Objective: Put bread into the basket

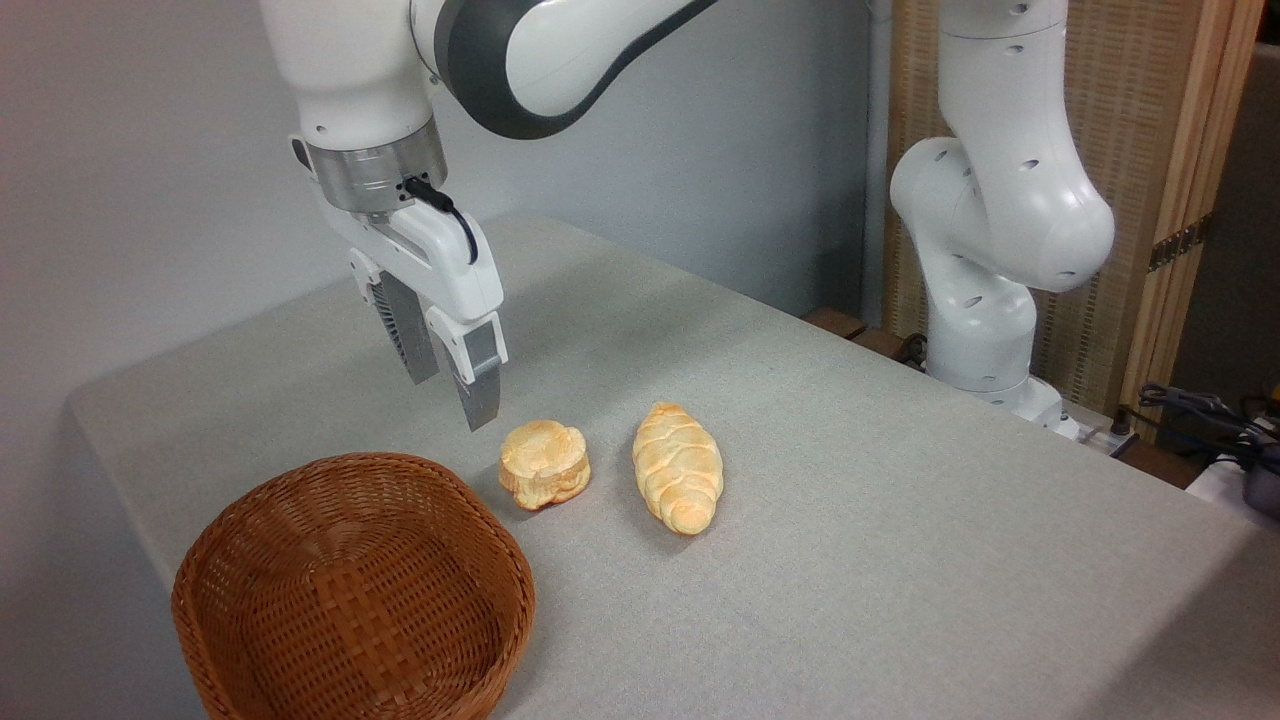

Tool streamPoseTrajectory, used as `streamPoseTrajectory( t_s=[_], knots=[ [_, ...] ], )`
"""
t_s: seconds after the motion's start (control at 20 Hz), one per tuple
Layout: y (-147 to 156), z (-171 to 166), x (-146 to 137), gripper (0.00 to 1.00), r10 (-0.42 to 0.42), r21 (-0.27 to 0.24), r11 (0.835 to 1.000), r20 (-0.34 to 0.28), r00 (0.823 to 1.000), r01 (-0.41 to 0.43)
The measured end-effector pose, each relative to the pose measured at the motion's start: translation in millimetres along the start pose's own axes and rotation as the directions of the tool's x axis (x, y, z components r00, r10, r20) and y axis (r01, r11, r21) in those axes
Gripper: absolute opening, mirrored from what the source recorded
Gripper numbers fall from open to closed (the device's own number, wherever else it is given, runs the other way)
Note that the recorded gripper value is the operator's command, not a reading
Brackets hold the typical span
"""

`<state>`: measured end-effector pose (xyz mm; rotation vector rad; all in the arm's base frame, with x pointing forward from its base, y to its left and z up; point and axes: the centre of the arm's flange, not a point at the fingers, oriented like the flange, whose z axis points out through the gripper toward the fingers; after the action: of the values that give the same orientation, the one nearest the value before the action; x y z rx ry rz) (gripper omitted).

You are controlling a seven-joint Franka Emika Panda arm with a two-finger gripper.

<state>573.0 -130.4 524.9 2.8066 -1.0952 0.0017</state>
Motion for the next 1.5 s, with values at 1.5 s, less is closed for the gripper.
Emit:
streamPoseTrajectory(
  t_s=[1.5],
  knots=[
    [3.9,-4.4,-1.6,1.0,0.004,-0.002,1.0,0.002,1.0,-0.004]
  ],
)
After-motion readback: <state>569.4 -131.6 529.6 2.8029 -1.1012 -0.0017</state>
